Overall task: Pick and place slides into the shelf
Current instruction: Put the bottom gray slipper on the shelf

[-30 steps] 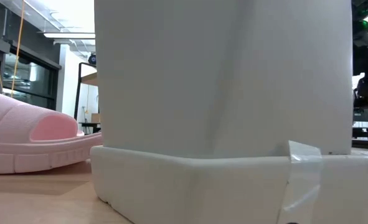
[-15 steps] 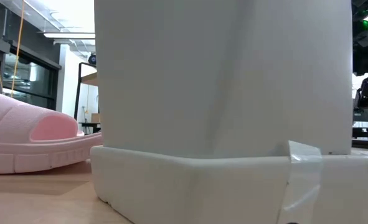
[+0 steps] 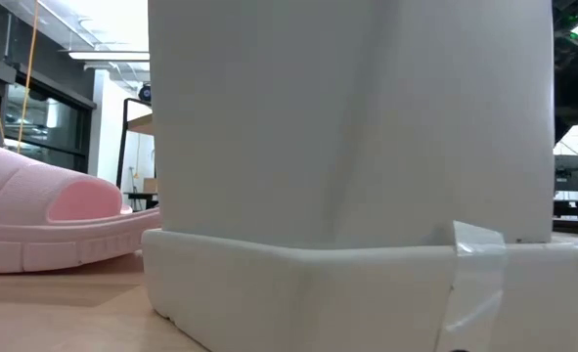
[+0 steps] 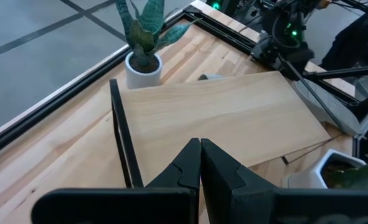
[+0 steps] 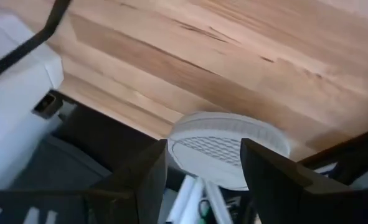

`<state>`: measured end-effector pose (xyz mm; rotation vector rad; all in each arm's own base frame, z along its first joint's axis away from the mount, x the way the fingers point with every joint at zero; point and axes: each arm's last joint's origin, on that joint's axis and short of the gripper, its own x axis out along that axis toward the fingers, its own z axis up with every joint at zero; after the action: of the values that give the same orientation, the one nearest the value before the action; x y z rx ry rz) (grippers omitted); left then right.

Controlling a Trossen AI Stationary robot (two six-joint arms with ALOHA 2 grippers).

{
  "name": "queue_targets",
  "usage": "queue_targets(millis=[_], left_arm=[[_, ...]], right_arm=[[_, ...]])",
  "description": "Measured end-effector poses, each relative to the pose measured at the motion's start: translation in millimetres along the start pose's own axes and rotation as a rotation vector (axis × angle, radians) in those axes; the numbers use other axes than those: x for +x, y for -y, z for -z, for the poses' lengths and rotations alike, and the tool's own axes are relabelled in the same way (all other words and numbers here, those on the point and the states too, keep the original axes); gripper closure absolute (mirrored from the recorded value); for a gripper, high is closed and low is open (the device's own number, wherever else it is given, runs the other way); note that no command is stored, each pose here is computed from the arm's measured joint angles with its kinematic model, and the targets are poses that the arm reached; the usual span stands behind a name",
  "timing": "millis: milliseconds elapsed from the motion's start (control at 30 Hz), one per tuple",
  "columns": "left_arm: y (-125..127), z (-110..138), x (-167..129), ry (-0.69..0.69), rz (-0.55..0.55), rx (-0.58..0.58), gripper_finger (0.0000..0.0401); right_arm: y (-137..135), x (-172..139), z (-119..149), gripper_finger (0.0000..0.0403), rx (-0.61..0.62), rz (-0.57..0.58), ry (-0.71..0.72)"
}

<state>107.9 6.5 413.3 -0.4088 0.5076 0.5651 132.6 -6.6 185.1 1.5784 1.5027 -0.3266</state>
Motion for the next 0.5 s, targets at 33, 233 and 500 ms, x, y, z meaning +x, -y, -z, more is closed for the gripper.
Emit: queue_targets(millis=[33, 233, 500], left_arm=[[0.2, 0.1, -0.1, -0.004, 0.006, 0.000, 0.0400], [1.1, 0.8, -0.1, -0.028, 0.041, 0.001, 0.0400], [1.1, 1.0, -0.1, -0.030, 0.041, 0.005, 0.0400]], right_arm=[[0.3, 0.0, 0.2, 0.0210, 0.030, 0.003, -0.002], [1.5, 0.0, 0.8, 0.0210, 0.167, 0.013, -0.006], [1.4, 0.0, 0.8, 0.0210, 0.168, 0.012, -0.006]])
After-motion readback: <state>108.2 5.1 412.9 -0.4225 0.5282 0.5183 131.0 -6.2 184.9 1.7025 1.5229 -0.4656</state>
